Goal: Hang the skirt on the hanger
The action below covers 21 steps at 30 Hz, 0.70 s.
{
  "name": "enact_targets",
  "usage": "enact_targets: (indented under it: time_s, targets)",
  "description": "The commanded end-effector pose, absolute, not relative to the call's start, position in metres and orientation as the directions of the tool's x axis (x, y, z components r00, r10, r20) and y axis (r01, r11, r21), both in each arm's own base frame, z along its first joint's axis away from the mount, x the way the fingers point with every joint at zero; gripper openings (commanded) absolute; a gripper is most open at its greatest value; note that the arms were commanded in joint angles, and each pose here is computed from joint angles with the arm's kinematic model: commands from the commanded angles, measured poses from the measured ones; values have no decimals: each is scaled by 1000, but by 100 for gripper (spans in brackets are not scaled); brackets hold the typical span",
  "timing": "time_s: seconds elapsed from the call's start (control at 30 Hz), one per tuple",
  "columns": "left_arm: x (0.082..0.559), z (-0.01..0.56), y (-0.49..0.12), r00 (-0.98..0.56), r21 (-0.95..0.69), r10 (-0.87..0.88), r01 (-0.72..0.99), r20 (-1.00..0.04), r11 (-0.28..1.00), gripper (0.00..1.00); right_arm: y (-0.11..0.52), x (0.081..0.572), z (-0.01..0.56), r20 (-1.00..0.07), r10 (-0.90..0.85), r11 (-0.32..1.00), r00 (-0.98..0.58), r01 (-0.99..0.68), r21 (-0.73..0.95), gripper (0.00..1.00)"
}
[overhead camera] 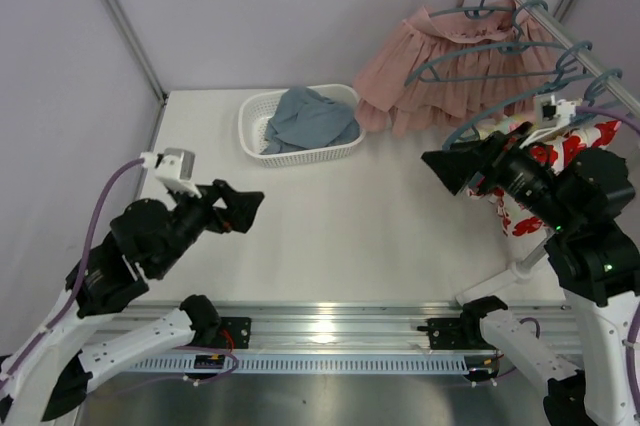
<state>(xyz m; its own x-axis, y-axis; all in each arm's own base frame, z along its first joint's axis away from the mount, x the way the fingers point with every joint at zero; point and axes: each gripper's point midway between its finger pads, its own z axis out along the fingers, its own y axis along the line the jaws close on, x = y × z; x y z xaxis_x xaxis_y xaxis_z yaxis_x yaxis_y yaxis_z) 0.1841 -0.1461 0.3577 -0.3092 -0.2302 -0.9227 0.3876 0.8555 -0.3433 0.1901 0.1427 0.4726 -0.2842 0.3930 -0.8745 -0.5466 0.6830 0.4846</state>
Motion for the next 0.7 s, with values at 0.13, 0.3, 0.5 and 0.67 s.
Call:
enact_targets:
  time_s: [0.13, 0.3, 0.5, 0.67]
  targets:
    - [149, 280, -83, -415, -415, -313, 182, -854, 891, 100, 159, 133, 418, -922, 269, 562, -278, -733, 385, 99]
    - [145, 271, -84, -390, -441, -334, 226, -858, 869, 99, 158, 124, 382, -910, 271, 555, -315, -721, 415, 99]
    - [157, 256, -94, -389, -386, -279, 231, -878, 893, 99, 159, 127, 345, -907, 234, 564, -350, -711, 420, 99]
    - [173, 257, -98, -339, -348, -266, 212, -903, 913, 100, 175, 139, 337, -934, 127, 546, -333, -763, 346, 99]
